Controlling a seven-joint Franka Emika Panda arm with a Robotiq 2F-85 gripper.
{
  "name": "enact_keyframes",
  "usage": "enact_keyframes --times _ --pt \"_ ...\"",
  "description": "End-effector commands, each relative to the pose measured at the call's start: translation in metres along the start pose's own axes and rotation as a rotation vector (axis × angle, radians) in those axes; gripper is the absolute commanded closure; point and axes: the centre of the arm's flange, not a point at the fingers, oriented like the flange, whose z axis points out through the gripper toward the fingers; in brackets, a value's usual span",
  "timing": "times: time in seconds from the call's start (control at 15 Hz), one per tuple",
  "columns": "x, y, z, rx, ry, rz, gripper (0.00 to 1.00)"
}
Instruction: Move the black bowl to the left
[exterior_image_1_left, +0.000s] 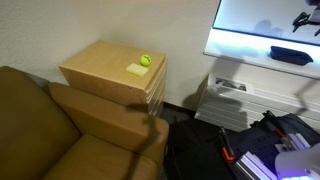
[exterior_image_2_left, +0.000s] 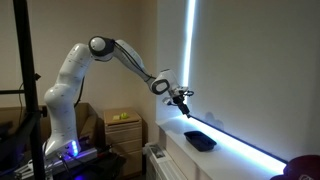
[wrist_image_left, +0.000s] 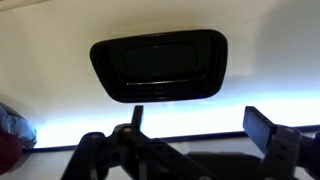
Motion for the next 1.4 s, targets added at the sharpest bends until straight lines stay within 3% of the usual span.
enact_keyframes --times 0.0,0.2,0.27,0.4,0.53,0.67,0.87,1.2,1.27,1.33 --pt "0.0 0.001 0.0 -0.003 0.001 0.003 0.0" --pt "-0.007 -0.003 0.014 0.027 -0.035 -0.008 0.0" --pt "-0.003 -0.004 0.029 0.144 -0.043 -0.034 0.0" --pt "0.01 -0.012 0.056 0.244 -0.055 -0.03 0.0" --pt "0.02 -0.019 0.072 0.287 -0.078 -0.071 0.0" --pt "0.023 -0.019 0.097 0.218 -0.133 -0.135 0.0" --pt "0.02 -0.022 0.134 0.19 -0.22 -0.192 0.0" --pt "0.018 -0.032 0.172 0.169 -0.243 -0.194 0.0" --pt "0.018 -0.033 0.177 0.159 -0.247 -0.192 0.08" --pt "0.018 -0.033 0.181 0.144 -0.248 -0.189 0.26"
